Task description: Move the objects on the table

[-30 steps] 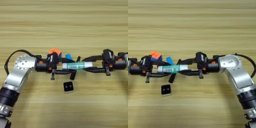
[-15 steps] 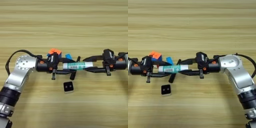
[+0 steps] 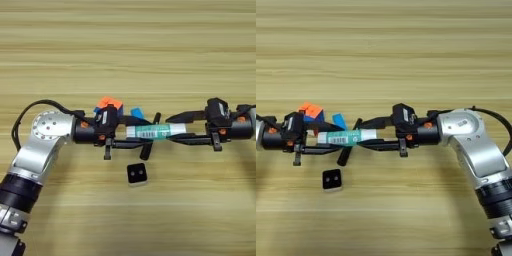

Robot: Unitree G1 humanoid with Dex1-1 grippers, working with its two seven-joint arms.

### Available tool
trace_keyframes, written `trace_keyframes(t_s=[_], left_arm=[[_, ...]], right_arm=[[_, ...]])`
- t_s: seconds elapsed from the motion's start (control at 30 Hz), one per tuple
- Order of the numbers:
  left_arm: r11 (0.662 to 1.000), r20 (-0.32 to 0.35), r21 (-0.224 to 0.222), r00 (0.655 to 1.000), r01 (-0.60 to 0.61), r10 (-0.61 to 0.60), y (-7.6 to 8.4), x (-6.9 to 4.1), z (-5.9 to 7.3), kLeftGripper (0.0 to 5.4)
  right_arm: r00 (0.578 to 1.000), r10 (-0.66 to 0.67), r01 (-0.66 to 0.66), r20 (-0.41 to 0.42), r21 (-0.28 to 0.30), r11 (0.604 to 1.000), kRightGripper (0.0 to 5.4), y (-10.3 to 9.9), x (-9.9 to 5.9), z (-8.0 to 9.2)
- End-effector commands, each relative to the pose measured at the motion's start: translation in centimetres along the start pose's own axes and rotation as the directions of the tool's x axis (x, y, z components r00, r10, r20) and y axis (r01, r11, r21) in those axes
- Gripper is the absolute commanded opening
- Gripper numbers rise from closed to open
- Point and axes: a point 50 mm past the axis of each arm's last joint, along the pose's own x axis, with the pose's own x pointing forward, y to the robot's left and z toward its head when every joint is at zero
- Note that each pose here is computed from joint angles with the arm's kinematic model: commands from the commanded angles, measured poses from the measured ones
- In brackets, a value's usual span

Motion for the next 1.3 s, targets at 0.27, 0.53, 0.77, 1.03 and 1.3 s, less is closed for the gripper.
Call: trace_keyframes(t_s=[0.27,0.53,0.77,1.03,1.3], left_arm=[[0.999,-0.005,0.026,1.0,-0.021,0.021,0.49,0.03,0.32,1.62],[0.999,-0.001,0.028,1.0,-0.026,0.026,0.53,0.09,0.33,2.05],[0.999,0.003,0.029,0.999,-0.032,0.032,0.58,0.19,0.31,2.79],[0.999,0.003,0.031,0.999,-0.034,0.034,0.6,0.24,0.29,3.57],[0.999,0.015,0.036,0.999,-0.029,0.028,0.43,0.15,0.62,4.28]], right_arm=[[1.0,0.005,-0.005,0.008,-0.013,1.0,1.66,0.02,0.16,0.28],[1.0,0.004,-0.004,0.009,-0.012,1.0,1.65,0.03,0.17,0.25],[1.0,0.002,-0.002,0.01,-0.01,1.0,1.63,0.04,0.16,0.2],[1.0,0.0,0.001,0.011,-0.01,1.0,1.63,0.03,0.13,0.16],[0.999,-0.035,0.034,0.006,0.014,0.999,1.63,-0.14,-0.51,-0.35]])
